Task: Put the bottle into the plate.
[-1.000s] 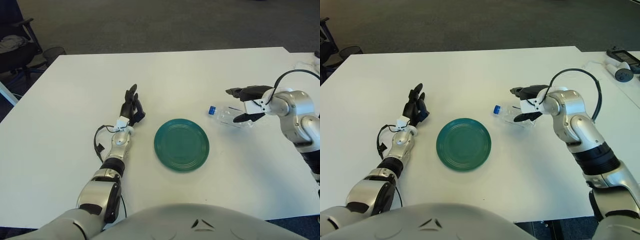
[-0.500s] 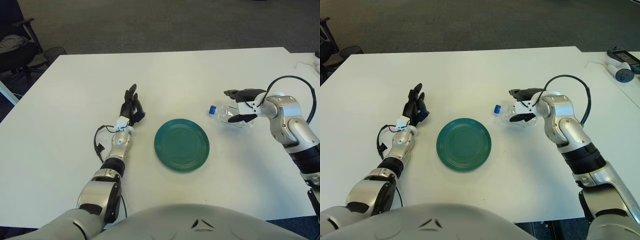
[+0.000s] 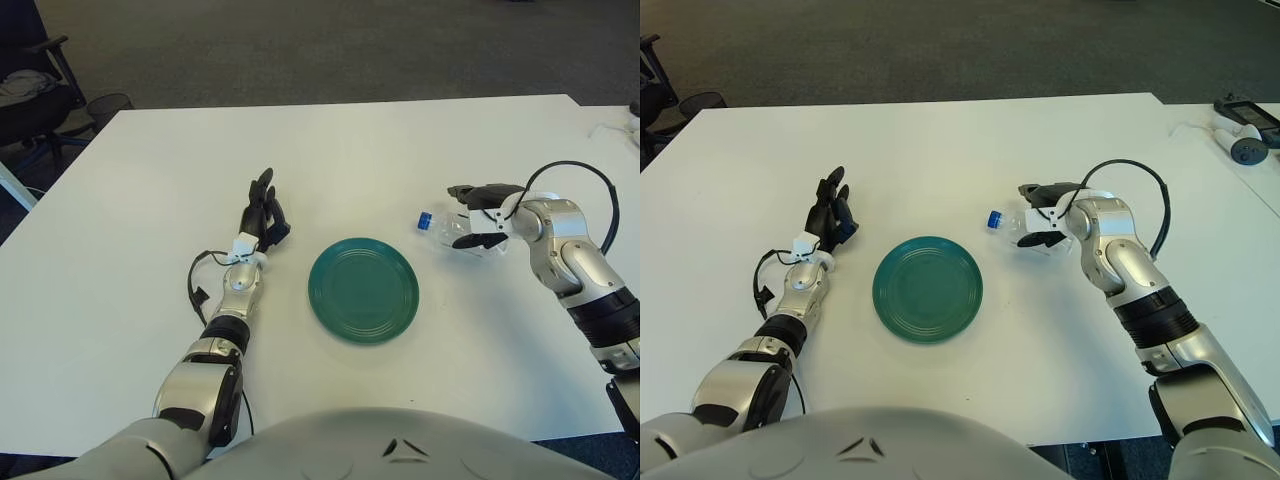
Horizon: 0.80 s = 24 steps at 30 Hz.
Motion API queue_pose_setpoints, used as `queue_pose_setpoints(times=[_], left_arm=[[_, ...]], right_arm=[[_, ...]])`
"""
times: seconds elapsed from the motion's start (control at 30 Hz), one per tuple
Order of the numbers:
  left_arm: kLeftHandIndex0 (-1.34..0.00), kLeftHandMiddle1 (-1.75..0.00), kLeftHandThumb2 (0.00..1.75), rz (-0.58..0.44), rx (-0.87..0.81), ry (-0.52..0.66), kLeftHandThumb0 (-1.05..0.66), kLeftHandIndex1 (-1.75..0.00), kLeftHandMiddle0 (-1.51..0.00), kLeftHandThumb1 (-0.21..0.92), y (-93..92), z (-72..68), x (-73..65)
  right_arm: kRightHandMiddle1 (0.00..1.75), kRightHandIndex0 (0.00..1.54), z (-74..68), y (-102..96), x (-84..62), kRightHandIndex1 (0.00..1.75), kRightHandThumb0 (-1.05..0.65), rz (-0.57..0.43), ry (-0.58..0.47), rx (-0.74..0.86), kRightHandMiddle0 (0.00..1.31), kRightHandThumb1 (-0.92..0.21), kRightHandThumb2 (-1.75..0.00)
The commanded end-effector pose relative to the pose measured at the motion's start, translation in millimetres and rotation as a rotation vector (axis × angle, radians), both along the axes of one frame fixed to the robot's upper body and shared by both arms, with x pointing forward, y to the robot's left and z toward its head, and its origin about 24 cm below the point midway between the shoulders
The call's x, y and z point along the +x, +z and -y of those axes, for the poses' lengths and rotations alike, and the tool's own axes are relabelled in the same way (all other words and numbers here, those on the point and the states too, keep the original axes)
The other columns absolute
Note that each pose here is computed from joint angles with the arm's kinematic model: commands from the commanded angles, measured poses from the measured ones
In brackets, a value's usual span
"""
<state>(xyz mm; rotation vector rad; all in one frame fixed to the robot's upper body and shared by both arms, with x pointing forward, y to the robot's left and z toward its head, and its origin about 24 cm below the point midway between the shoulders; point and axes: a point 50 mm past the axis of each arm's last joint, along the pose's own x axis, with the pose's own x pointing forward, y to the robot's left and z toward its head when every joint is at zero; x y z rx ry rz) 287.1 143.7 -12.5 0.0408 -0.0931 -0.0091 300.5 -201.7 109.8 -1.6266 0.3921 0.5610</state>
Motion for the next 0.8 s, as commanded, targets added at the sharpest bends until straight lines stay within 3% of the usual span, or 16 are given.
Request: queue_pose_setpoints(times=[0.0,0.77], left_arm=[[0.00,-0.02,1.05,-0.186,-0.016,0.024,-0.82,-0.50,-0.26,0.92,-43.8,0.2,-39.9],[0.00,-0.02,1.06,-0.192,-0.019,0.025,-0.82,-0.51,-0.27,0.92,-43.7,-2.3,-39.8]], right_arm=[[0.00,0.00,2.3,-2.3,0.1,0.00,-1.05,0.003,-0.019,-0.003,0.00,-0.92,-0.43],[0.00,0.00,15.4,-14.4,-11.1,0.00,-1.05,-0.072,-0.100,-0.029,0.00,-0.92,-0.38]])
